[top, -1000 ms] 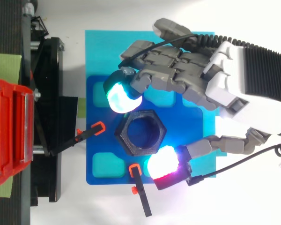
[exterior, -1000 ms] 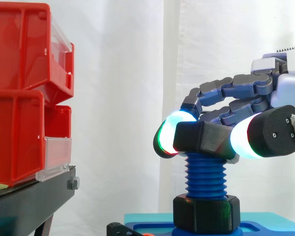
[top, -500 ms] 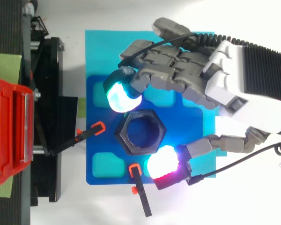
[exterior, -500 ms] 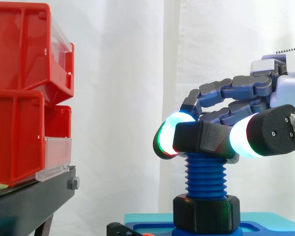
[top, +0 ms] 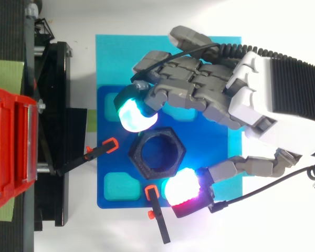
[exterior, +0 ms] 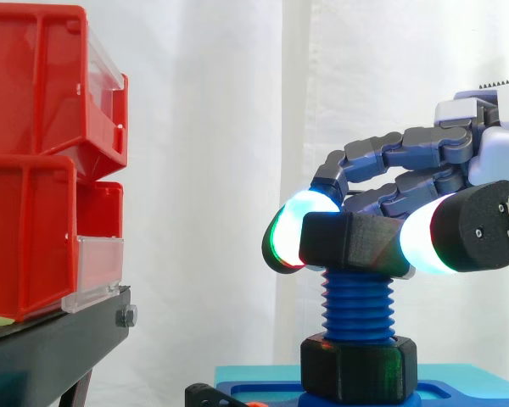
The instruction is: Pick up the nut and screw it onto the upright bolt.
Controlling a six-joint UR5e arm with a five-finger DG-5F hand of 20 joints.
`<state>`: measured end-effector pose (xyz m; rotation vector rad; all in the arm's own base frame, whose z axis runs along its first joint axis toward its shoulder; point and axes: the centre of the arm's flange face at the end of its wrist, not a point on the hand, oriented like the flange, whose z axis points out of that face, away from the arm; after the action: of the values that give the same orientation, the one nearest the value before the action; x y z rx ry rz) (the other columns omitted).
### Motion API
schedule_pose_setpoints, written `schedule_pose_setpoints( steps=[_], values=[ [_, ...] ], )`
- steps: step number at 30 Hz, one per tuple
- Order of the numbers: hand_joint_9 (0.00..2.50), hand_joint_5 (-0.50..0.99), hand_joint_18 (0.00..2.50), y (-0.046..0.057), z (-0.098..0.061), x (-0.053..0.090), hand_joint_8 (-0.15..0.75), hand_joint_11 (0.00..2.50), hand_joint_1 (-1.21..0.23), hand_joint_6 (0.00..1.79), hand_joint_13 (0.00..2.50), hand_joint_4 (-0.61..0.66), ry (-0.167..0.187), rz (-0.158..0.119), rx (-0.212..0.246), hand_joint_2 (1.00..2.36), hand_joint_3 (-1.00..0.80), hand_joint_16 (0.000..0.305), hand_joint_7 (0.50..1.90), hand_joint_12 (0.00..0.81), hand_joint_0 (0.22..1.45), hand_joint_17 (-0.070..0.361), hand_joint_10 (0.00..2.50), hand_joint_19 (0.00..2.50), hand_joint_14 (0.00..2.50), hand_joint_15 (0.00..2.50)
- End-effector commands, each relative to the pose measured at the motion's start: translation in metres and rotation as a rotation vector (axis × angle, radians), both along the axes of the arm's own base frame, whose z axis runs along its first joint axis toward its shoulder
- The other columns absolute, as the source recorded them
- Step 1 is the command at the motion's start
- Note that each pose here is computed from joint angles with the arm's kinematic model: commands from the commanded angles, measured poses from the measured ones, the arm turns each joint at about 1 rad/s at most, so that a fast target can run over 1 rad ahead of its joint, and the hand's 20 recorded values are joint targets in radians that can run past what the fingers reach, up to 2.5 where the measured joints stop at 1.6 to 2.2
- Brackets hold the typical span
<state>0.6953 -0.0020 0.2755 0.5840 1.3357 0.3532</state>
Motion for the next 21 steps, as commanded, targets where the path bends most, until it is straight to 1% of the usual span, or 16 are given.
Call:
schedule_pose_setpoints(
  steps=[1,5,14,17,20,21],
  values=[
    [0.38,-0.19,0.19,-0.0014,-0.0002,0.0000,0.300,0.00,-0.76,0.50,0.32,0.28,0.001,0.007,-0.002,1.00,-0.50,0.038,1.10,0.332,0.57,0.084,0.00,0.00,0.00,0.00],
    [0.38,-0.19,0.19,-0.0016,-0.0003,0.0001,0.299,0.00,-0.76,0.50,0.32,0.29,0.002,0.014,-0.005,1.00,-0.50,0.038,1.10,0.332,0.57,0.084,0.00,0.00,0.00,0.00],
    [0.38,-0.19,0.19,-0.0026,-0.0008,-0.0003,0.300,0.00,-0.76,0.50,0.32,0.28,0.008,0.013,-0.015,1.00,-0.50,0.038,1.09,0.334,0.56,0.085,0.00,0.00,0.00,0.00],
    [0.38,-0.19,0.19,-0.0052,-0.0009,-0.0004,0.300,0.00,-0.76,0.50,0.32,0.28,0.010,0.015,-0.016,1.00,-0.50,0.038,1.10,0.333,0.56,0.084,0.00,0.00,0.00,0.00],
    [0.38,-0.19,0.19,-0.0079,-0.0035,-0.0014,0.300,0.00,-0.76,0.50,0.32,0.28,0.026,0.018,-0.021,1.00,-0.50,0.037,1.09,0.334,0.56,0.084,0.00,0.00,0.00,0.00],
    [0.38,-0.19,0.19,-0.0091,-0.0026,-0.0017,0.300,0.00,-0.76,0.50,0.32,0.28,0.026,0.016,-0.021,1.00,-0.50,0.037,1.09,0.334,0.57,0.084,0.00,0.00,0.00,0.00]
  ],
)
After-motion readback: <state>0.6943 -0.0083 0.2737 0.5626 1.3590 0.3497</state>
